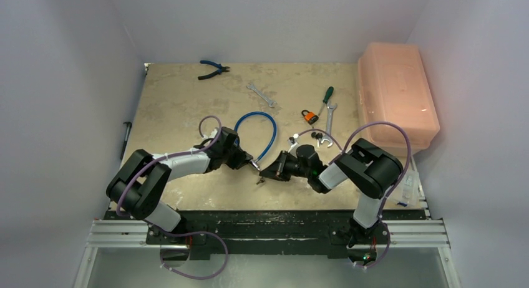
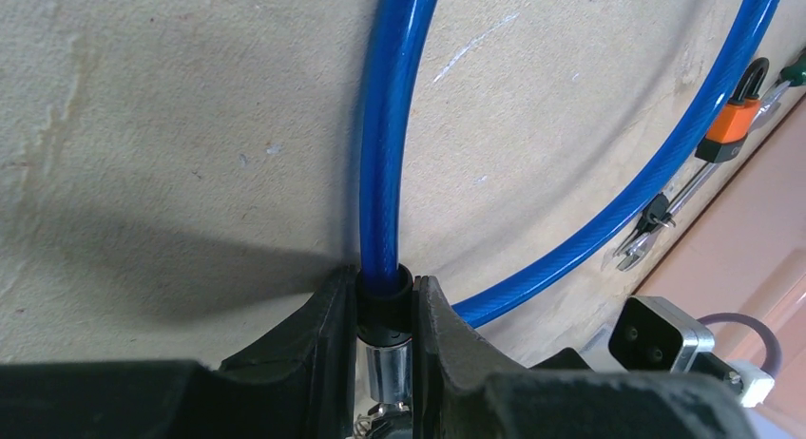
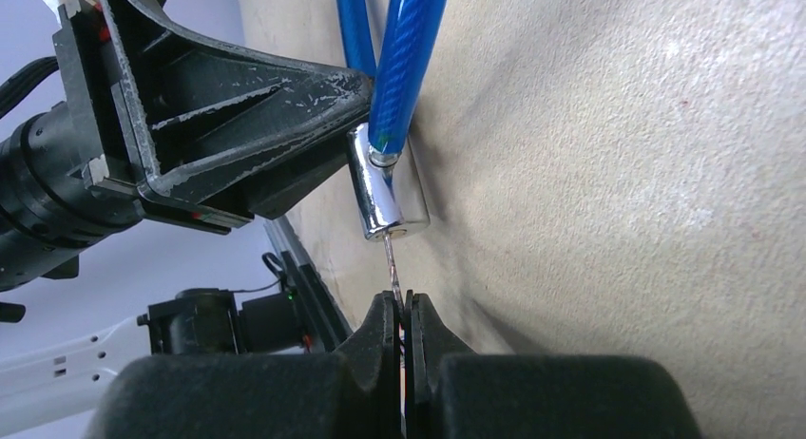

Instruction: Unlock with the key

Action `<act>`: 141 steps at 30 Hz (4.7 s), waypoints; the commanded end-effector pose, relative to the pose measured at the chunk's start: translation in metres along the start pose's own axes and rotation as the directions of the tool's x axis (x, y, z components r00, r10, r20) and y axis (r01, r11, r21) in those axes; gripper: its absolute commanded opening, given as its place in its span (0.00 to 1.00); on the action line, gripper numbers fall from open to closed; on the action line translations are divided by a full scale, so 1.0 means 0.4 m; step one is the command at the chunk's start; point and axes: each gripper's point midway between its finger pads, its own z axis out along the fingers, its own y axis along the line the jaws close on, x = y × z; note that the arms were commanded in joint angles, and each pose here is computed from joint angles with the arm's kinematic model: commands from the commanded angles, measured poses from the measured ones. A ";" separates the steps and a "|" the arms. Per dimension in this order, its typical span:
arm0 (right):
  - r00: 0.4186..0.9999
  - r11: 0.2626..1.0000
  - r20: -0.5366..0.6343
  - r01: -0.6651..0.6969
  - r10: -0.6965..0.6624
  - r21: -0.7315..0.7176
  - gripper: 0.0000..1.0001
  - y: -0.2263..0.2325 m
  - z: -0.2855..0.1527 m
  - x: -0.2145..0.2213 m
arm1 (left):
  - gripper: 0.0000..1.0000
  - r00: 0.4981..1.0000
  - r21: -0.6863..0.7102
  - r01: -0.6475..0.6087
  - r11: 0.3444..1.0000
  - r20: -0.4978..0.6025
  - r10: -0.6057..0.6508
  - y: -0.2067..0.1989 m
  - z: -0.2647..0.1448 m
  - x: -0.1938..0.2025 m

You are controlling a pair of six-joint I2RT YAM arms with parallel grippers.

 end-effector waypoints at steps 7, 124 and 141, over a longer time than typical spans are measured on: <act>0.943 0.954 0.170 0.267 -0.287 0.134 0.00 0.058 0.011 -0.146 | 0.00 0.990 -0.048 -0.003 0.999 -0.144 -0.004 0.047 -0.018 0.079; 0.968 0.843 0.174 0.242 -0.179 -0.481 0.00 0.618 -0.144 -0.179 | 0.65 0.981 0.732 -0.169 0.660 0.187 0.044 -0.293 -0.466 -0.001; 0.964 0.868 0.119 0.264 -0.236 -0.420 0.00 0.508 -0.103 -0.111 | 0.79 0.970 0.619 -0.174 0.766 0.242 0.025 -0.214 -0.435 -0.035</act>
